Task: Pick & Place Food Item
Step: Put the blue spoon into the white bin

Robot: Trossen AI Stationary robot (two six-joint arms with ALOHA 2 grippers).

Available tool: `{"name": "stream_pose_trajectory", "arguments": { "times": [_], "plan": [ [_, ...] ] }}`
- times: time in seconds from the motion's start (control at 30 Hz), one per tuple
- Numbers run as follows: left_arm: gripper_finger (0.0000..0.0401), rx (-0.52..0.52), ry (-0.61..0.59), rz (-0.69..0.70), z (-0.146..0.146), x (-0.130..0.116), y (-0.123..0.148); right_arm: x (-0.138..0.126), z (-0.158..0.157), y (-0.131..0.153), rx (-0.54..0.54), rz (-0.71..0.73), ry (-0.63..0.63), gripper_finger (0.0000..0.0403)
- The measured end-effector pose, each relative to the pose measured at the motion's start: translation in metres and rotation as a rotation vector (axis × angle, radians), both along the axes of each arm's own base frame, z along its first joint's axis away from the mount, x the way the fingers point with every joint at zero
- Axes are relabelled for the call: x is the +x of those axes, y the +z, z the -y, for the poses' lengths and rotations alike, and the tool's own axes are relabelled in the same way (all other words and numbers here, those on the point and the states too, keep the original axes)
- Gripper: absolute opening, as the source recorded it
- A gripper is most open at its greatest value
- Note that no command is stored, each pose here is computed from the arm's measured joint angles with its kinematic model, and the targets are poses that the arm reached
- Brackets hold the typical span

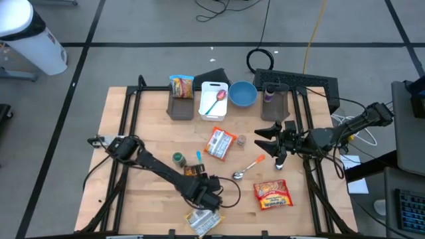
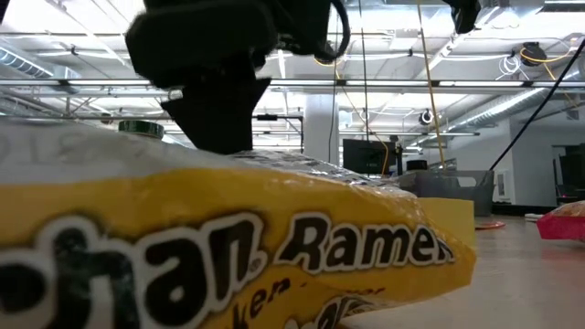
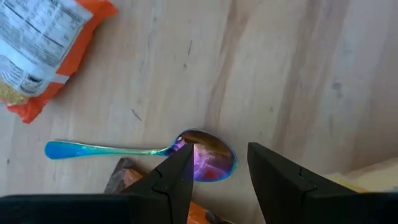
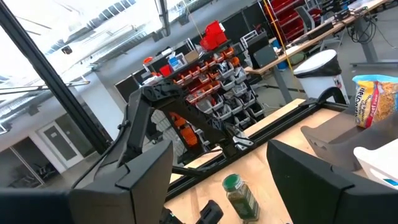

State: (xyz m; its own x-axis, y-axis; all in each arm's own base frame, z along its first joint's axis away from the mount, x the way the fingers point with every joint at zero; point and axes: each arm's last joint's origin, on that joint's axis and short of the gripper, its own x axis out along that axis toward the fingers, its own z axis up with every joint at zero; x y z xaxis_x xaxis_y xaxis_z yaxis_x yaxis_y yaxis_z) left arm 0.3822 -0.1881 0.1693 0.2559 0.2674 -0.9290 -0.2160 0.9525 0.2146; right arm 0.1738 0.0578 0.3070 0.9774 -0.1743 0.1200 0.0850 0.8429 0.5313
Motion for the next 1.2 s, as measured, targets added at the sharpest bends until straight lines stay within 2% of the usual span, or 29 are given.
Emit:
{"name": "stream_pose_trajectory", "arguments": {
  "times": [0.13, 0.8, 0.9, 1.2],
  "plan": [
    [0.0156, -0.034, 0.000, -0.033, -0.005, 0.000, -0.004, 0.000, 0.000, 0.000, -0.002, -0.004, 0.000, 0.0254],
    [0.0153, -0.041, 0.013, -0.056, -0.006, 0.003, -0.014, 0.000, 0.000, -0.006, 0.000, -0.003, 0.000, 0.0254],
    [0.0132, -0.033, 0.017, -0.064, -0.008, 0.003, -0.014, -0.001, 0.001, -0.016, 0.040, 0.031, 0.004, 0.0254],
    [0.0018, -0.048, 0.018, -0.071, -0.014, 0.006, -0.014, -0.015, 0.007, -0.063, 0.234, 0.185, 0.032, 0.0254]
  ]
}}
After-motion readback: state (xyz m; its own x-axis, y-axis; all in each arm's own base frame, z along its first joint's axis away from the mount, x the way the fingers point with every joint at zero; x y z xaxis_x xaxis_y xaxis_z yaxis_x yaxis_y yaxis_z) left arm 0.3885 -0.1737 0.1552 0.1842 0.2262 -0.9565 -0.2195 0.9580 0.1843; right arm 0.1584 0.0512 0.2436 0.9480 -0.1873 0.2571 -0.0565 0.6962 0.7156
